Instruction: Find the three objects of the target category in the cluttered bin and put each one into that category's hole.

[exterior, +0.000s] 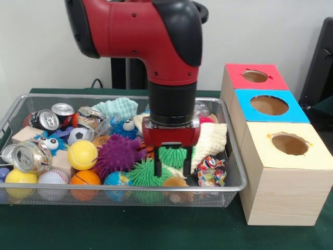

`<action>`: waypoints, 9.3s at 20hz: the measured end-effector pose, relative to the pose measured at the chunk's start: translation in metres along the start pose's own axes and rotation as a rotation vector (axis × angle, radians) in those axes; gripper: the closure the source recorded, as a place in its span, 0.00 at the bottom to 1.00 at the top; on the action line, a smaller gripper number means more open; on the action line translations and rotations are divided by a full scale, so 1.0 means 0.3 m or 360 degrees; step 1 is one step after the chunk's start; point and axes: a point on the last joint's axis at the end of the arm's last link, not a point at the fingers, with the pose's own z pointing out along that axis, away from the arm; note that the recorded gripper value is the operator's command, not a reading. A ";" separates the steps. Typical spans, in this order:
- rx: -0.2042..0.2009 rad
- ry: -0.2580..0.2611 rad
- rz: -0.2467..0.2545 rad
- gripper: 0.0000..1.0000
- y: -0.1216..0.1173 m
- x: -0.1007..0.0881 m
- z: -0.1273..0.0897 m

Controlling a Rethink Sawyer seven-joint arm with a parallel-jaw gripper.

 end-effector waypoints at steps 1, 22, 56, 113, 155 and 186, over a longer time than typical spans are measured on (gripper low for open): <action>0.0003 0.0001 0.0013 0.00 -0.020 0.002 0.000; 0.0060 0.0112 -0.0129 0.00 0.120 0.124 0.003; 0.0103 0.0319 -0.0112 0.00 0.223 0.124 0.120; -0.0141 0.0653 0.0124 0.00 0.075 -0.085 0.234; -0.0015 0.0147 -0.0007 0.00 0.152 -0.356 -0.179; 0.0025 -0.0018 -0.0021 0.00 0.142 -0.183 -0.145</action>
